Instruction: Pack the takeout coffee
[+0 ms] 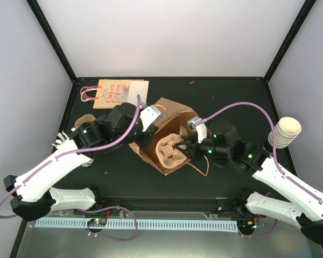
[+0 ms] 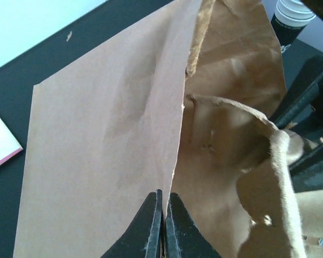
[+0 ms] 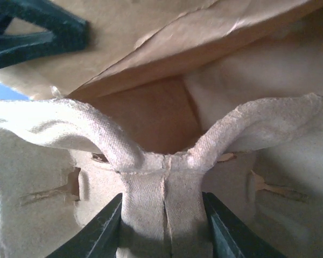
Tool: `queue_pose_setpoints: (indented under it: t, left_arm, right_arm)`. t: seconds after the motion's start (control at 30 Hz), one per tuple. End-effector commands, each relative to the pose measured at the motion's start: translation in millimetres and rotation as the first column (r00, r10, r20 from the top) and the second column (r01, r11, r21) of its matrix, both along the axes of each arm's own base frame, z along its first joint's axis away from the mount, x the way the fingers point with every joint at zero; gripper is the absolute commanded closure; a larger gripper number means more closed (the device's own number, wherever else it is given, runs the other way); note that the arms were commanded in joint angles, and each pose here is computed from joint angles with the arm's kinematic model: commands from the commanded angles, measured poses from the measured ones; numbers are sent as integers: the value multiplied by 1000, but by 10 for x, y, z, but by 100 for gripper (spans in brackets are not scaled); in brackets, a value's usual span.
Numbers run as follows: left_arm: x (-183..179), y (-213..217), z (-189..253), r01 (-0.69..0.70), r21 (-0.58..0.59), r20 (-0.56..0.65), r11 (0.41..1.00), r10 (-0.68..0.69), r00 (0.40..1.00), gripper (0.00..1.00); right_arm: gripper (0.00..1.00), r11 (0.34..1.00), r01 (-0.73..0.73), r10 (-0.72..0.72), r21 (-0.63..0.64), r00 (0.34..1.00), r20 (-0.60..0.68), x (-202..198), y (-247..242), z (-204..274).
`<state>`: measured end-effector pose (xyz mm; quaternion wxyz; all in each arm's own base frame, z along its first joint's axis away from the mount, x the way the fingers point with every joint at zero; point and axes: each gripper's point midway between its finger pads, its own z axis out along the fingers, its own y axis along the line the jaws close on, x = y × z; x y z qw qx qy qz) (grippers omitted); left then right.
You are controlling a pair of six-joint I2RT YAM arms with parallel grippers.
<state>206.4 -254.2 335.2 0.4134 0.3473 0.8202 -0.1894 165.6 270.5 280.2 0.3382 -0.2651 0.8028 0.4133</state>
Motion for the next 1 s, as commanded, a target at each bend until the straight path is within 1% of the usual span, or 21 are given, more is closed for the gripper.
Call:
queue_pose_setpoints:
  t: [0.0, 0.13, 0.27, 0.57, 0.7, 0.83, 0.97]
  left_arm:
    - [-37, -149, -49, 56, -6, -27, 998, -56, 998, 98]
    - [-36, -180, -59, 54, -19, -37, 998, -55, 998, 98]
    - [-42, -236, -91, 58, -39, -57, 998, -61, 997, 98]
    - [-60, -307, -120, 71, -46, -77, 996, -75, 994, 98]
    - [-57, -322, -111, 73, -49, -75, 996, -76, 994, 98]
    - [-61, -341, -89, 77, -62, -75, 995, -82, 994, 99]
    - [-74, -340, -56, 77, -75, -72, 994, -83, 994, 98]
  right_arm:
    - [65, 984, 121, -111, -134, 991, 75, 223, -169, -70]
    - [65, 956, 207, -180, -208, 974, 140, 371, -265, -105]
    - [64, 941, 237, -193, -242, 962, 193, 395, -230, -109]
    - [64, 898, 271, -164, -347, 937, 308, 382, -74, -227]
    - [63, 890, 271, -129, -366, 921, 368, 322, 21, -208]
    - [61, 900, 244, -91, -361, 915, 392, 243, 125, -222]
    - [62, 897, 234, -82, -375, 921, 381, 229, 150, -327]
